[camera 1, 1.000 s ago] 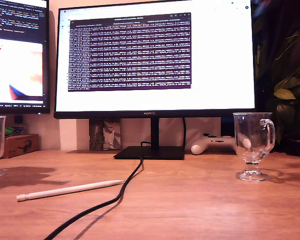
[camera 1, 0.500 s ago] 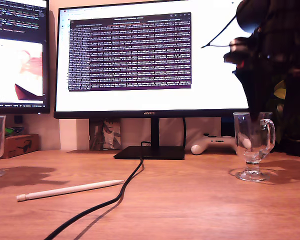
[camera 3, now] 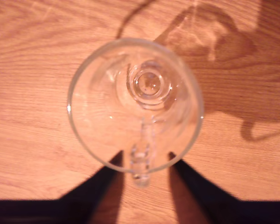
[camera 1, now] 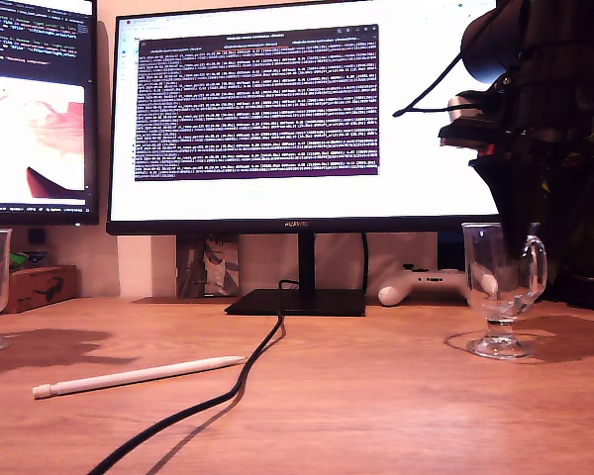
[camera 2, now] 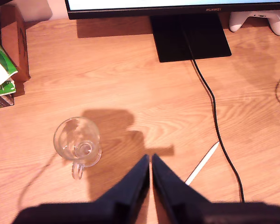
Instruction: Pick the small glass cups in front of you with each of your hands, and place them behind the white pen
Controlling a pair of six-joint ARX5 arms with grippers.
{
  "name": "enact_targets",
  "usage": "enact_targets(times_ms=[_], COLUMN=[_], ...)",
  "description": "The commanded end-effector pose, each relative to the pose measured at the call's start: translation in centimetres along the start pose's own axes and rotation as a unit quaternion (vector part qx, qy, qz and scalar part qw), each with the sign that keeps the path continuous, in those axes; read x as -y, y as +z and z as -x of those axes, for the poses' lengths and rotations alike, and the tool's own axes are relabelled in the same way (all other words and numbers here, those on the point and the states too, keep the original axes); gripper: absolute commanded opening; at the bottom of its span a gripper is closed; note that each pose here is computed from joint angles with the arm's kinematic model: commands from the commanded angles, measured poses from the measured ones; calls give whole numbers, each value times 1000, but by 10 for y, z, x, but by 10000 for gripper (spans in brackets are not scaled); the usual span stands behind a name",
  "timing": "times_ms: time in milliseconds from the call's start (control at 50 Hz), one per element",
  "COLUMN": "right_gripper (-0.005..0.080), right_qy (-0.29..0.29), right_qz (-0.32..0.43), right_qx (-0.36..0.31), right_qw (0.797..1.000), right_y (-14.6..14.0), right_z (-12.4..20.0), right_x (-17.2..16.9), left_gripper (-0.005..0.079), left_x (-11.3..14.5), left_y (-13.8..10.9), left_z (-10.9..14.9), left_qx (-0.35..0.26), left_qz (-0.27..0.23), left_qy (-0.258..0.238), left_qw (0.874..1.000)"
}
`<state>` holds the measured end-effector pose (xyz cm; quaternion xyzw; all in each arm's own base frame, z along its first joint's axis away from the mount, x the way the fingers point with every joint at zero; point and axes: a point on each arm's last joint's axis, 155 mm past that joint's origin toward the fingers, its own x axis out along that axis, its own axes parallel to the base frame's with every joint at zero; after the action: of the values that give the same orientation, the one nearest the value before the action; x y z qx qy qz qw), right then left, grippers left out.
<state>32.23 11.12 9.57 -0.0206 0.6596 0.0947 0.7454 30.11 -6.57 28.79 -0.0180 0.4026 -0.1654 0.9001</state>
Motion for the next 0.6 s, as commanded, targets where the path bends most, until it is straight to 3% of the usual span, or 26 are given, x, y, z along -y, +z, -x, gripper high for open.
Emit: enact_targets(times_ms=[0,260,580], right_gripper=[141,-16,-13], right_qy=[0,1,2], right_qz=[5,14,24], right_qx=[3,15,21], right_qw=[1000,1000,999], right_y=[4,11,13], right_z=[-1,-1,-1], right_x=[-2,-3,-4], left_gripper=[-18,-18,-10], left_x=[-1,-10,-39], left_y=[3,2,-10], left_z=[-2,-1,2], left_qx=[3,0,-28], left_qz=[-6,-9,-16], left_qy=[1,25,91], left_qw=[1000,1000,995])
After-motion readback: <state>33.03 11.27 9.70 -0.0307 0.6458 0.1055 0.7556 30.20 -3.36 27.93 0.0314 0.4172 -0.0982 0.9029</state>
